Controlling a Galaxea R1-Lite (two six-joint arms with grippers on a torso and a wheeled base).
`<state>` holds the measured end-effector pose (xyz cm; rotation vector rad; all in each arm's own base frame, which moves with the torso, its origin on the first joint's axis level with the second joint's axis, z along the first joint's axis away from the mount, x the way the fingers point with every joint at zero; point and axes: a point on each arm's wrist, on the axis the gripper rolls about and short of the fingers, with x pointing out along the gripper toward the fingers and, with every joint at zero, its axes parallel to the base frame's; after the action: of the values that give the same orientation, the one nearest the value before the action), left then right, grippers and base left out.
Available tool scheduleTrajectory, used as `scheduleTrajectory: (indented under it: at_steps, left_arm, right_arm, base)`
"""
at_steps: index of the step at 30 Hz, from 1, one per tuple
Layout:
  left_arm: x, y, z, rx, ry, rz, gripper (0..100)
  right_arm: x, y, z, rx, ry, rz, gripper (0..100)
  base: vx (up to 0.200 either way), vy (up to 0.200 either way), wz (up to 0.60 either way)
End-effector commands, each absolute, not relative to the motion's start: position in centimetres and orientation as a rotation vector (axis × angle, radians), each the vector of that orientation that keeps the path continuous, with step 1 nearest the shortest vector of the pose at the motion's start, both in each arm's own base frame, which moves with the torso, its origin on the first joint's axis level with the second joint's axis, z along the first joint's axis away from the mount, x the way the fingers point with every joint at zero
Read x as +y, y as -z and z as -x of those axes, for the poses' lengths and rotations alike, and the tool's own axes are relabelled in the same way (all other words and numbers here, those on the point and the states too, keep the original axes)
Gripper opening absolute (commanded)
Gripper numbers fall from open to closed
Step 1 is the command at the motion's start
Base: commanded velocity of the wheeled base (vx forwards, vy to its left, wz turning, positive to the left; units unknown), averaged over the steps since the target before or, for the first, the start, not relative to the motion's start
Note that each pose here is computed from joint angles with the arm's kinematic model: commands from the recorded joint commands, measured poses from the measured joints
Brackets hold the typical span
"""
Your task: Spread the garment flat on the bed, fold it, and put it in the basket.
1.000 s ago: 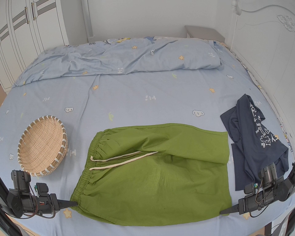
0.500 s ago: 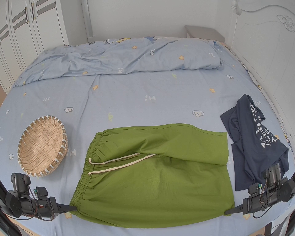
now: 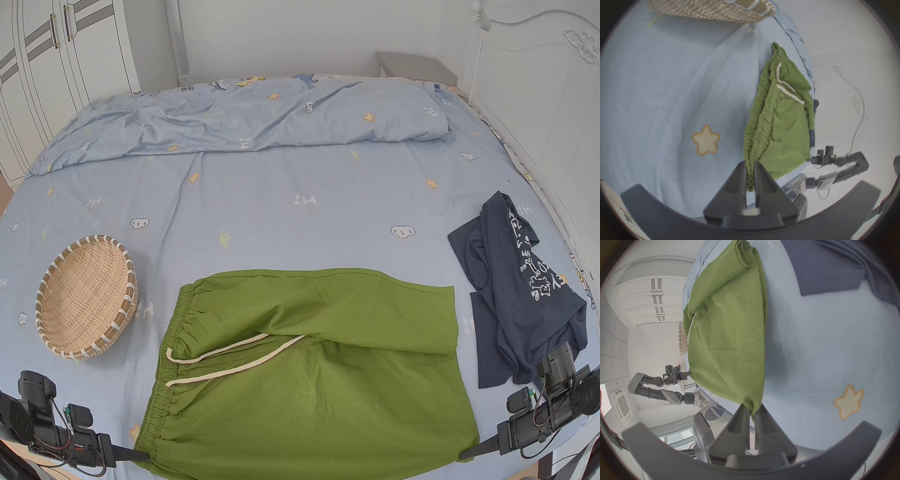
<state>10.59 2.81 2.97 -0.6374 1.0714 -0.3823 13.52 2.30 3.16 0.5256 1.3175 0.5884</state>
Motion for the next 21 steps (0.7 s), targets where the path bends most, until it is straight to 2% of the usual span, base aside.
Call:
scheduleTrajectory:
  at_steps: [1, 14, 15, 16, 21]
  left_arm:
    - [3.0, -2.8, -9.7, 1.089, 0.341, 0.640, 0]
    - [3.1, -1.8, -10.0, 1.176, 0.327, 0.655, 0]
    - [3.1, -1.8, -10.0, 1.176, 0.327, 0.655, 0]
    - [3.0, -1.8, -10.0, 1.177, 0.331, 0.653, 100]
    - [2.7, -1.9, -10.0, 1.186, 0.354, 0.641, 100]
  right_arm:
    - [2.3, -3.2, -13.0, 1.328, -0.585, -0.526, 0]
    - [2.3, -2.5, -13.0, 1.375, -0.565, -0.504, 0]
    - [2.4, -2.5, -13.0, 1.376, -0.566, -0.503, 100]
    - [2.4, -2.5, -13.1, 1.376, -0.566, -0.503, 100]
    - [2.3, -2.6, -13.0, 1.361, -0.563, -0.505, 100]
  base:
    - [0.000, 0.000, 0.00]
    - [0.000, 0.000, 0.00]
    - [0.000, 0.000, 0.00]
    - [0.000, 0.000, 0.00]
    - [0.000, 0.000, 0.00]
